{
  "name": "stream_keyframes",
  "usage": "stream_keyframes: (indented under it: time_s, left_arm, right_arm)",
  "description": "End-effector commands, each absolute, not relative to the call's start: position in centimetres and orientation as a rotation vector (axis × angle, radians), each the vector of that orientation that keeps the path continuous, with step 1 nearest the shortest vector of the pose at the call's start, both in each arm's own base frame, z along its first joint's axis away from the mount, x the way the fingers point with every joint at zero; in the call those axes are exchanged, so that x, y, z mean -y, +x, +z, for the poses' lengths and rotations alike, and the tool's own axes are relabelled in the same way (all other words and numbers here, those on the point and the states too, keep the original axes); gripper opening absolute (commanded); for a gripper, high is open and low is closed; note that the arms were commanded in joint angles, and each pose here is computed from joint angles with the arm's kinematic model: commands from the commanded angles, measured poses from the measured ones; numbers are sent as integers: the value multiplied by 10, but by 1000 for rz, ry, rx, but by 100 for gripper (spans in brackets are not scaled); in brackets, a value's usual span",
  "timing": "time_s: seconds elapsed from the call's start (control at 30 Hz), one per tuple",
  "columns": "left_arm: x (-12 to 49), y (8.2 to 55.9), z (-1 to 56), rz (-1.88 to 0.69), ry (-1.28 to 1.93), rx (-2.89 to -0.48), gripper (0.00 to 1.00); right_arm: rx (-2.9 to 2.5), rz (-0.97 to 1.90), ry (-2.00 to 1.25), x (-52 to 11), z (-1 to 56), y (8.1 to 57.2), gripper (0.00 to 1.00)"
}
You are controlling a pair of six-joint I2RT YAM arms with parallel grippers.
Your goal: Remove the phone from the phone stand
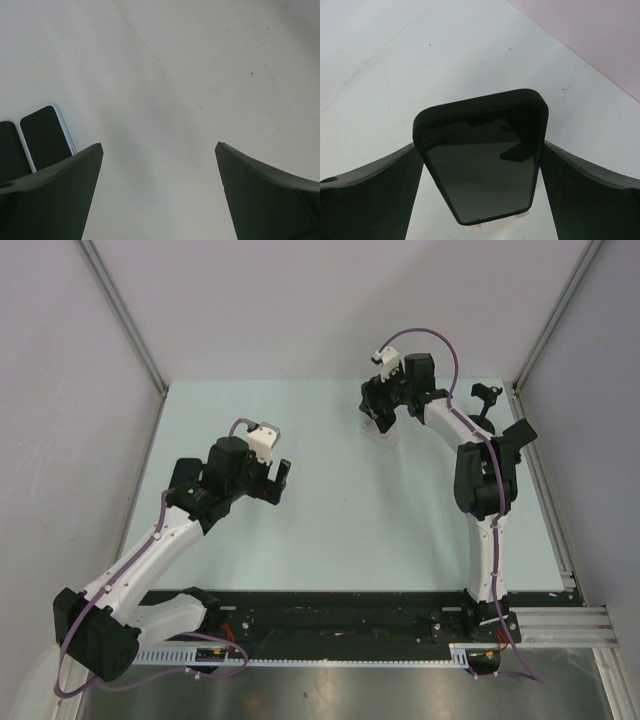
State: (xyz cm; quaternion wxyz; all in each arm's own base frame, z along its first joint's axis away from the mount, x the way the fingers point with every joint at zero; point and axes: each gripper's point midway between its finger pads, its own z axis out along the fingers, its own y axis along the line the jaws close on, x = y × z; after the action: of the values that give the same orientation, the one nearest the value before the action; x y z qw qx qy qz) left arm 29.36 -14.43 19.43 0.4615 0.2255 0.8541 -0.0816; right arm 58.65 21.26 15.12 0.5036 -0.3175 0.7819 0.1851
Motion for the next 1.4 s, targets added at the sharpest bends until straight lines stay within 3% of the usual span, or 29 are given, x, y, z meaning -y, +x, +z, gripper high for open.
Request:
stream_keyframes:
  time_s: [0.0,0.2,0.33,0.6,0.9,1.07,1.37]
  left_arm:
    - [148,296,197,-217,577,-2075,100]
    - [151,295,197,-232,582,-2075,100]
    - [152,295,199,-238,581,-2073,100]
    - [159,292,200,-289,592,-2069,100]
    - [176,288,205,-387,592,-2065,100]
    - [196,280,224,-517,550,-2031,100]
    - [233,266,255,-741,432,-1878,99]
  right_arm:
    - [-1851,470,-803,-219,165,587,97]
    - [-1859,464,-787,-215,176,577,75]
    - [-1842,438,-726,-209,190,568,46]
    - [-1872,329,-462,-188,211,551,16]
    - [-1840,257,-176,-179,253,536,0]
    - [-1825,370,-42,-179,290,507,0]
    - [-1881,543,60,-191,296,444,0]
